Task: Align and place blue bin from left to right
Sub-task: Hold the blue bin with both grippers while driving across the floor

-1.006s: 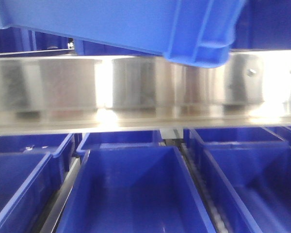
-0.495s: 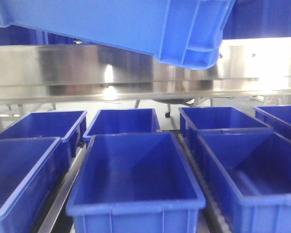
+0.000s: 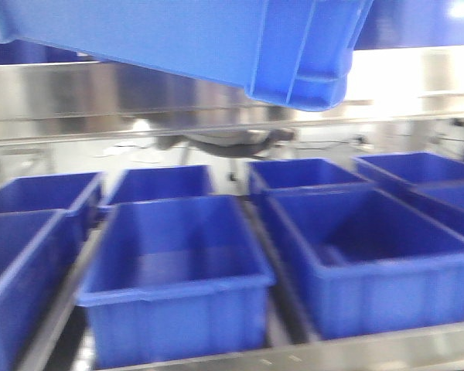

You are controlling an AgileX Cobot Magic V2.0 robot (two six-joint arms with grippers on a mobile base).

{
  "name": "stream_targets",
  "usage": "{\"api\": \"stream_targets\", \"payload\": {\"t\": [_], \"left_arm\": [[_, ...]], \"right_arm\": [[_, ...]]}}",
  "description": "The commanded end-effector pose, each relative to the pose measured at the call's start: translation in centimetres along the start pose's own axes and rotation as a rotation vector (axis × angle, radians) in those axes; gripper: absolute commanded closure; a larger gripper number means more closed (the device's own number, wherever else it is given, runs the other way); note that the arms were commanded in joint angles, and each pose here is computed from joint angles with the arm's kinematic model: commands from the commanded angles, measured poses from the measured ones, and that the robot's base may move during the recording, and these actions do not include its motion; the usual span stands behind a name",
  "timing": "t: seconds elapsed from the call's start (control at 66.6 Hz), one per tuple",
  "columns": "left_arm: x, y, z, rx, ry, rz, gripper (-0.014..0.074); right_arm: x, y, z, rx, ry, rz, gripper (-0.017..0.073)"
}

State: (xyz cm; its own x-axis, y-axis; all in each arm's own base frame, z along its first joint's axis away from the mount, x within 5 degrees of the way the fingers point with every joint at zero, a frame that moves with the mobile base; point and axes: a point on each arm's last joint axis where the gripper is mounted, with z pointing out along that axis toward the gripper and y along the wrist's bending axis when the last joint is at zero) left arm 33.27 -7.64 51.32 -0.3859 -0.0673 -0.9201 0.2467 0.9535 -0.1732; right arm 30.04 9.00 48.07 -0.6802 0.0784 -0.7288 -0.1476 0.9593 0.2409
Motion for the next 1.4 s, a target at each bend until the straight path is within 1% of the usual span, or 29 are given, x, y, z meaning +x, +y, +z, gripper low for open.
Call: {"api": "stream_targets", "payload": {"t": [0.0, 1.381], "left_arm": [[-2.24, -0.34, -1.31, 0.026, -0.205, -0.028, 0.0705], [-2.24, -0.34, -1.31, 0.026, -0.205, -0.028, 0.0705]], "right_arm": [[-0.38, 0.37, -1.57, -0.026, -0.064, -0.035, 0.0629], [-0.38, 0.37, -1.57, -0.026, -0.064, -0.035, 0.0629]]}}
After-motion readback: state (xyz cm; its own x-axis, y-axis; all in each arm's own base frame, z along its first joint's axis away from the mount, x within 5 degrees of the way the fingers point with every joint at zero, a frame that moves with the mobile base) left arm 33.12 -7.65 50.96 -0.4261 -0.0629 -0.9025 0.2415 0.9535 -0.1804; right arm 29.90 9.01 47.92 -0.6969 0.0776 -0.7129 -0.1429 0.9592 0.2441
